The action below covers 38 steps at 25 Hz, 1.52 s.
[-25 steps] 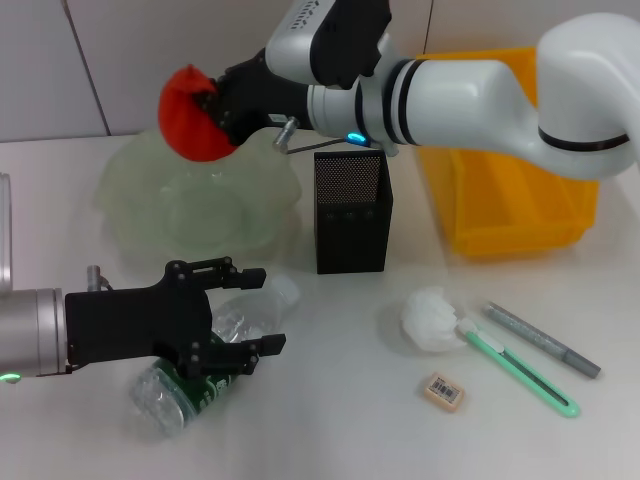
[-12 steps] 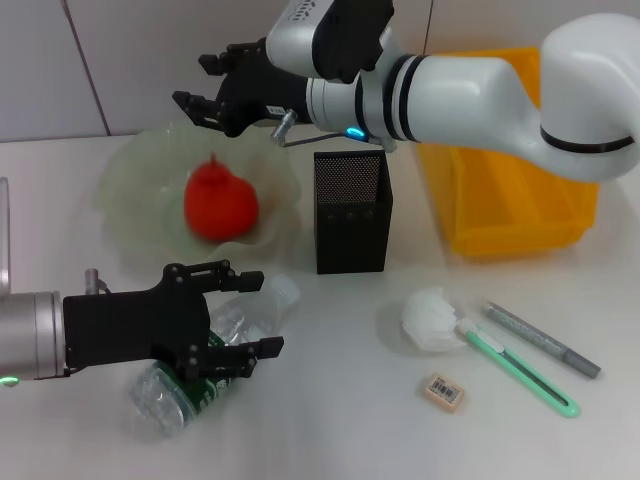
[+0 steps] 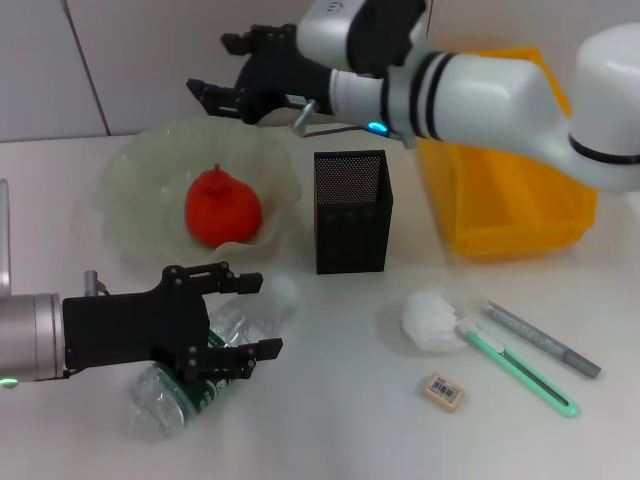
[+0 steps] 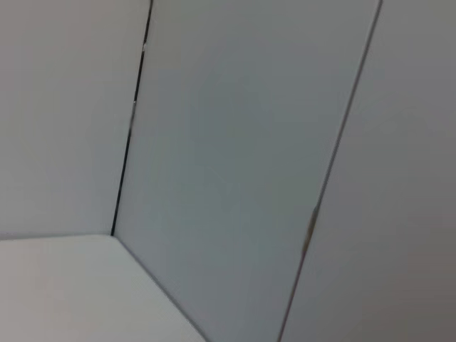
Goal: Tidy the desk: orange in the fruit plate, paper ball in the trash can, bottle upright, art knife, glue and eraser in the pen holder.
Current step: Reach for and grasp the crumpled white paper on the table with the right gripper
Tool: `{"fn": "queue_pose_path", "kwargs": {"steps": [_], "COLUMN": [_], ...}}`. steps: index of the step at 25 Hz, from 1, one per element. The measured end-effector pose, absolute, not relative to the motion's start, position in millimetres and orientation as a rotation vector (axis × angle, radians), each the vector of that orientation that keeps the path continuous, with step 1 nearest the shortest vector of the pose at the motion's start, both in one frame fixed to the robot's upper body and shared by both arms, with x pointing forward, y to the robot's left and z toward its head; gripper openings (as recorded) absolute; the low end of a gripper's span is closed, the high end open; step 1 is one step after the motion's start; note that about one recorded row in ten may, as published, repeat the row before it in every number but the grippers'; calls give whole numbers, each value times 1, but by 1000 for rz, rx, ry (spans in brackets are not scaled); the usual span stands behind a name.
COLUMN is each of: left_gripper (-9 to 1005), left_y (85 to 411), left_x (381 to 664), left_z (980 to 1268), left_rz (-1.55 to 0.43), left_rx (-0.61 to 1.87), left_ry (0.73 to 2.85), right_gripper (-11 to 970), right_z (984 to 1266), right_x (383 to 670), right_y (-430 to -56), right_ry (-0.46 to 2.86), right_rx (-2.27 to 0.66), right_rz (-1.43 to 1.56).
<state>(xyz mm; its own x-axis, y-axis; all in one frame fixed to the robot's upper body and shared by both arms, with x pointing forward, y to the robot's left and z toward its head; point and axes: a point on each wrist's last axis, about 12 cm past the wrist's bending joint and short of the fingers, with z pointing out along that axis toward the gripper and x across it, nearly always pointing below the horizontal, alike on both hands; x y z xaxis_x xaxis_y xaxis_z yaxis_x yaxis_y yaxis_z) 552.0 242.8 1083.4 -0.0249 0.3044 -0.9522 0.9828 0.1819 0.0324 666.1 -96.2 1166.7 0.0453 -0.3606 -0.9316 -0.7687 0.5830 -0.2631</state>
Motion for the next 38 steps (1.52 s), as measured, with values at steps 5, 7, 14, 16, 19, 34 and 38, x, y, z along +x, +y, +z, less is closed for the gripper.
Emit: {"fn": "queue_pose_path", "kwargs": {"steps": [5,7,14,16,19,34,38], "left_gripper": [766,766,766,767,767,766,766], "left_y": [244,244,244,244,244,245,245], "left_x": [552,552,550,550,550,549,548], "left_z": [1082,1082,1081,1080,1080,1079,1078], "left_rz": [-898,-899,-904,-904,-904,-903,-905], "left_rx": [1285,1285,1286,1285,1285,1281,1277], "left_ry": [1521,1522,1528,1529,1529,1532,1535], "right_gripper": [677,701,736,736,735,734,733], "right_z": [1169,1170,1164,1162,1162,1151,1149], "right_x": [658,654,630,616,607,543,533], "right_y": [-110,-115,-133,-137,-139,-169,-179], "right_ry": [1526,1516,1474,1447,1433,1405,1418], "right_rx": [-951,-937,-933,-949,-952,-927,-903], "right_rz": [396,394,394,390,394,355,352]}}
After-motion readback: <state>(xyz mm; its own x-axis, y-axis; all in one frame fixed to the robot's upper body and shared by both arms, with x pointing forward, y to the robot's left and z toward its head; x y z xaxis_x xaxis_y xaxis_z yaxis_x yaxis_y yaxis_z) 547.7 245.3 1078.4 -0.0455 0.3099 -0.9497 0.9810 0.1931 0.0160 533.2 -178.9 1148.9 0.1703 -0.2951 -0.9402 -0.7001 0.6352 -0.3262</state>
